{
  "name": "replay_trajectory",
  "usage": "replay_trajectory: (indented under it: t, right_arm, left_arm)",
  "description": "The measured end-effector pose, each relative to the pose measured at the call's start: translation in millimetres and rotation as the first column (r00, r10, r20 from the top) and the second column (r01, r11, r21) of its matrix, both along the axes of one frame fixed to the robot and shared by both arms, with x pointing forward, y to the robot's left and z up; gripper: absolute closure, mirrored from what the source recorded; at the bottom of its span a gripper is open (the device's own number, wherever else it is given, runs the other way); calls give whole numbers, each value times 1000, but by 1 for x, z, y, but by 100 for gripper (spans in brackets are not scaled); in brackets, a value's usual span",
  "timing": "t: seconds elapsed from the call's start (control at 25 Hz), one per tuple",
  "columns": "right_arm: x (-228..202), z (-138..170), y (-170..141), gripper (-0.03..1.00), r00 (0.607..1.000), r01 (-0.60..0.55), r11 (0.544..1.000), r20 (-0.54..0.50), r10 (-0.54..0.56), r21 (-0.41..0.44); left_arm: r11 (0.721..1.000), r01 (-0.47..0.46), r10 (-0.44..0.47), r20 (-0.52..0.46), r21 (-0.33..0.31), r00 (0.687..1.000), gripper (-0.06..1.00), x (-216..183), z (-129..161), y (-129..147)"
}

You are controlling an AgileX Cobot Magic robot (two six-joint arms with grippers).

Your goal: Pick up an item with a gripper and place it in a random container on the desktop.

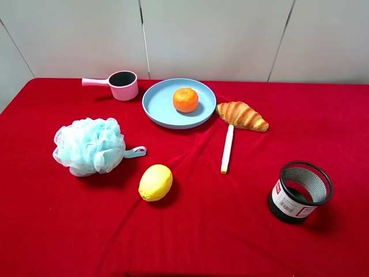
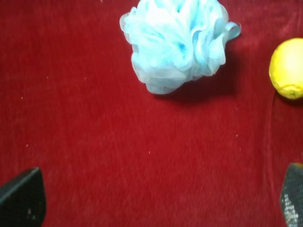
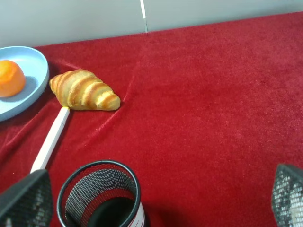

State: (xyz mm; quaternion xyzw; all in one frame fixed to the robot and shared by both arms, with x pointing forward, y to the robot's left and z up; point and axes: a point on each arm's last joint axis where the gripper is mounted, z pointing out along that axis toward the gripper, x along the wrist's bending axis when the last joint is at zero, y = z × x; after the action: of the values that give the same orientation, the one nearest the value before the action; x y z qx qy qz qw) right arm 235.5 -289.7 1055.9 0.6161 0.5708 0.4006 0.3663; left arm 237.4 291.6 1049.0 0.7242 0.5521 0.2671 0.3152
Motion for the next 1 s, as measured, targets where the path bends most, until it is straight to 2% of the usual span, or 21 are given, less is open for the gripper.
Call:
replay_trajectory:
  t: [0.16,0.6,1.0]
  right_arm:
    - [0,0,0,28,1000,0,1000,0,0,0]
    - [0,0,0,28,1000,0,1000,0,0,0]
    - [0,0,0,28,1000,0,1000,0,0,0]
  left_arm:
    - [1000,1,-1,32,-18,999,-4,-3,-9,-1]
    - [1000,7,-4,102,-23,995,-4,-12,-9,-1]
    - [1000,12,-12,106,1,994,-4,-12,-9,0]
